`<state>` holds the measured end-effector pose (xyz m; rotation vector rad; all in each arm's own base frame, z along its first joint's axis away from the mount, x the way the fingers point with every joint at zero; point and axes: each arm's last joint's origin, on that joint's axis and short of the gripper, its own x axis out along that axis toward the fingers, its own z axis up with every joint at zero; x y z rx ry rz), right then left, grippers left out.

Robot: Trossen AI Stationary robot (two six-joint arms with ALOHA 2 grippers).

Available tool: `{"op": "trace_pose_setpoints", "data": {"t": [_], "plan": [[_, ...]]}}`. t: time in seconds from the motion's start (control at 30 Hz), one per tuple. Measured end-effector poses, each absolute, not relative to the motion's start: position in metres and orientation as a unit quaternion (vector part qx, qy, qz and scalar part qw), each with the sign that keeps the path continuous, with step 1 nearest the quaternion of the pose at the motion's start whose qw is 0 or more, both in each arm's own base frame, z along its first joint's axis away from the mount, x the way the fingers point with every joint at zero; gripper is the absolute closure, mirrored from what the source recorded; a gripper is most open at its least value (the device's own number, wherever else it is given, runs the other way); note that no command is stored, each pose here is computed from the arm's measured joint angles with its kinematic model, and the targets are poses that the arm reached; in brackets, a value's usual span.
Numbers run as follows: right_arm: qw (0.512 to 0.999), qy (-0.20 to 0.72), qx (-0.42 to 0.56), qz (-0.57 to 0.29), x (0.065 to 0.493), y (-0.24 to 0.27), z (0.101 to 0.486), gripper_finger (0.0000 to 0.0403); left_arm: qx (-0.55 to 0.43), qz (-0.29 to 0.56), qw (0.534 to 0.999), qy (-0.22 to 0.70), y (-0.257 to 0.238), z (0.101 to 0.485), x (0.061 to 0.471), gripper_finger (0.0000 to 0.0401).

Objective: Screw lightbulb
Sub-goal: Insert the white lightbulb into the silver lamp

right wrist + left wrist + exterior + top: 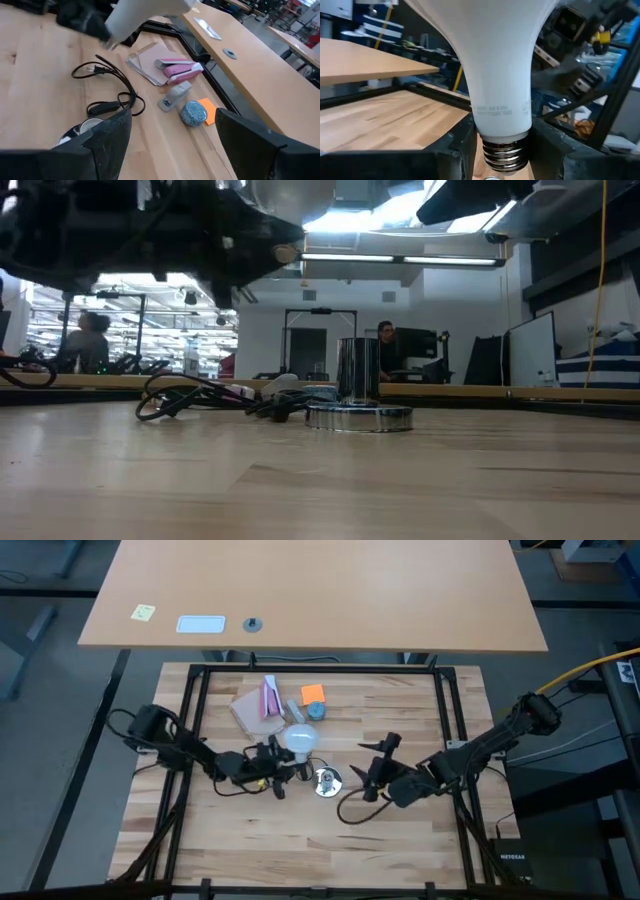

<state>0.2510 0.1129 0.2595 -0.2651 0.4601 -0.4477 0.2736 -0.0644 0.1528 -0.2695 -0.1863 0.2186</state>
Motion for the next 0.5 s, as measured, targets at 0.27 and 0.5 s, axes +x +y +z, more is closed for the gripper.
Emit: {"op": "trace_pose_setpoints", "data": {"t": [0.27, 0.5], "plan": [[0.935, 0.225, -0.106, -0.254, 0.258, 0.097, 0.259, 0.0111, -0.121, 0.063, 0.987, -0.091, -0.072, 0.141, 0.313, 0.0274], [0.928, 0.229, -0.103, -0.277, 0.262, 0.083, 0.259, 0.0111, -0.135, 0.057, 0.987, -0.072, -0.075, 0.123, 0.325, 0.0274]]}}
